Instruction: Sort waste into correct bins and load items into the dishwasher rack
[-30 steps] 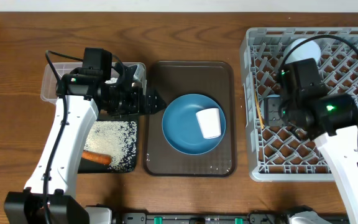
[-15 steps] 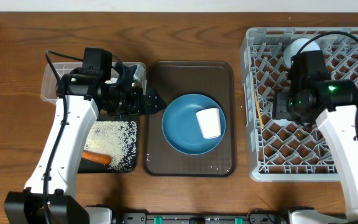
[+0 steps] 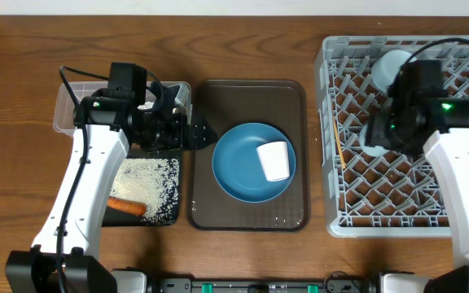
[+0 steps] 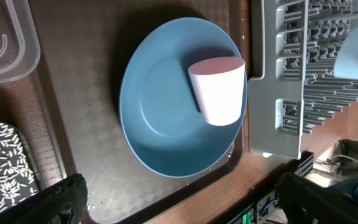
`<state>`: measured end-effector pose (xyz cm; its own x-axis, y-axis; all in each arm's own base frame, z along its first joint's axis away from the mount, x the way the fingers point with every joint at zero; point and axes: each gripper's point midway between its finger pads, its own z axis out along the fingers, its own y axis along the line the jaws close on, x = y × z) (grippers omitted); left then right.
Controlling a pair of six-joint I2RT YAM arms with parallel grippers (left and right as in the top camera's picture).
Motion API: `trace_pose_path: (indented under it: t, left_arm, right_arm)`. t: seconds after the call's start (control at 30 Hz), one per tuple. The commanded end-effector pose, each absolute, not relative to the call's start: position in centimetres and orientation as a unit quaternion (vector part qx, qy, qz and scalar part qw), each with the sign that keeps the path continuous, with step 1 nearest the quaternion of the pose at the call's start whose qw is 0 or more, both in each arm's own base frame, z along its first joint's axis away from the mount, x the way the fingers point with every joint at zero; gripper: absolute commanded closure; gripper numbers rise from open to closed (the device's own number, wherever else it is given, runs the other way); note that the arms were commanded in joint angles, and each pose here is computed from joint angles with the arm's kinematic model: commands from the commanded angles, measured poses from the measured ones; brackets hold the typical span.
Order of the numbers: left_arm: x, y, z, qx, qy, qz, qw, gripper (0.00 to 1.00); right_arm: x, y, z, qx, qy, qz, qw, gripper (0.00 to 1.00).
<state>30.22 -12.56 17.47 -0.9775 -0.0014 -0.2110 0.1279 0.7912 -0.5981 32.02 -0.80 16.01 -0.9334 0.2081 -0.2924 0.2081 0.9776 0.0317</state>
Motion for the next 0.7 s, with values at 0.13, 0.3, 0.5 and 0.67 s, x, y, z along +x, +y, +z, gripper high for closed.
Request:
trace_pose_path:
  t: [0.13, 0.3, 0.5, 0.67]
  left_arm:
    - [30.2, -12.4, 17.0, 0.033, 0.943, -0.316, 0.096, 0.00]
    - [30.2, -12.4, 17.0, 0.033, 0.943, -0.315, 0.096, 0.01]
    - [30.2, -12.4, 17.0, 0.033, 0.943, -0.316, 0.096, 0.00]
    - [30.2, -12.4, 17.0, 0.033, 0.943, -0.315, 0.096, 0.00]
  right_arm:
    - [32.9, -2.2, 16.5, 0.106, 0.981, 0.002, 0.161, 0.82]
    - [33.0, -2.3, 16.4, 0.108, 0.981, 0.002, 0.161, 0.82]
    - [32.8, -2.3, 15.4, 0.109, 0.984, 0.002, 0.143, 0.82]
    - [32.6, -2.4, 14.9, 0.109, 0.986, 0.001, 0.129, 0.82]
